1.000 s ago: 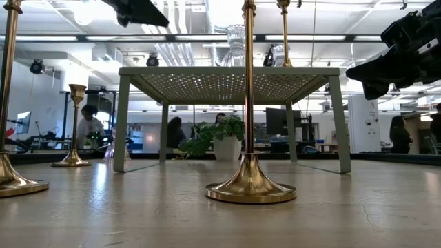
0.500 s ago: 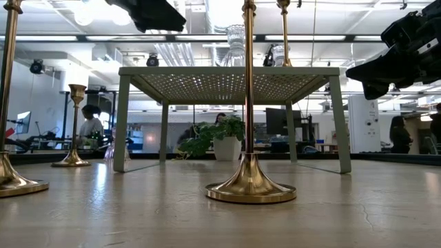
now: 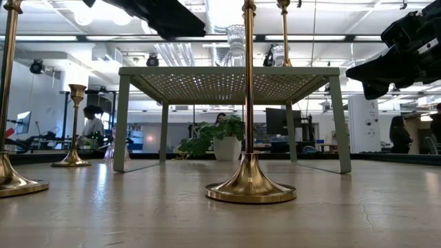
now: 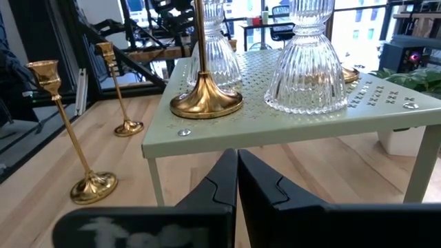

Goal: Pick & Place candle stick holders
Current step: Move the transparent candle holder to the middle left on the shelf

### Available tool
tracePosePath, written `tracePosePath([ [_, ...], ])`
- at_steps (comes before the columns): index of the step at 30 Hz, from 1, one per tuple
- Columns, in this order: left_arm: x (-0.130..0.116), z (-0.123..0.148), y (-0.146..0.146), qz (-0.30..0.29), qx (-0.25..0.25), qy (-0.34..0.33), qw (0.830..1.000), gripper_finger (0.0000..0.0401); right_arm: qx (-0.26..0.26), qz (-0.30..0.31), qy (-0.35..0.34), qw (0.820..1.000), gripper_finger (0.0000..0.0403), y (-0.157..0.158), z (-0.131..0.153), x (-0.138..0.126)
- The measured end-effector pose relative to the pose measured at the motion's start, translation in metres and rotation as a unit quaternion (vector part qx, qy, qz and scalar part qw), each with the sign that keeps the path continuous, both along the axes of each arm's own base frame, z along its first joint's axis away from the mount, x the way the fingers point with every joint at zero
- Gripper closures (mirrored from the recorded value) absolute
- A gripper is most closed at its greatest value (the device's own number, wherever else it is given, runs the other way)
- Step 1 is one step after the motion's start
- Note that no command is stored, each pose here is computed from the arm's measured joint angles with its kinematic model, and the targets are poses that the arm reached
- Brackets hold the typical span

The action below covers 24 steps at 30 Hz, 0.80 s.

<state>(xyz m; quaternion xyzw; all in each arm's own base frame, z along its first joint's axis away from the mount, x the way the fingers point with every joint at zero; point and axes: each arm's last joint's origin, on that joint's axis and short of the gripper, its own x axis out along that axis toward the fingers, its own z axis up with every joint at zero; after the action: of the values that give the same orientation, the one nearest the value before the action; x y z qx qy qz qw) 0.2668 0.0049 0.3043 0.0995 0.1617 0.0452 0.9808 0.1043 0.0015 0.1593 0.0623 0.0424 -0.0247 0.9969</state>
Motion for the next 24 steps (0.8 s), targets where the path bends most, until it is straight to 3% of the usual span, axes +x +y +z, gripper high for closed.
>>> tracePosePath([
  [12, 0.019, -0.006, 0.006, 0.000, -0.070, -0.003, 0.998, 0.0181, 0.000, 0.000, 0.000, 1.000, 0.0394, 0.000, 0.000, 0.000],
  [24, 0.038, -0.015, 0.008, -0.028, -0.099, 0.021, 0.994, 0.0181, 0.000, 0.000, 0.000, 1.000, 0.0394, 0.000, 0.000, 0.000],
])
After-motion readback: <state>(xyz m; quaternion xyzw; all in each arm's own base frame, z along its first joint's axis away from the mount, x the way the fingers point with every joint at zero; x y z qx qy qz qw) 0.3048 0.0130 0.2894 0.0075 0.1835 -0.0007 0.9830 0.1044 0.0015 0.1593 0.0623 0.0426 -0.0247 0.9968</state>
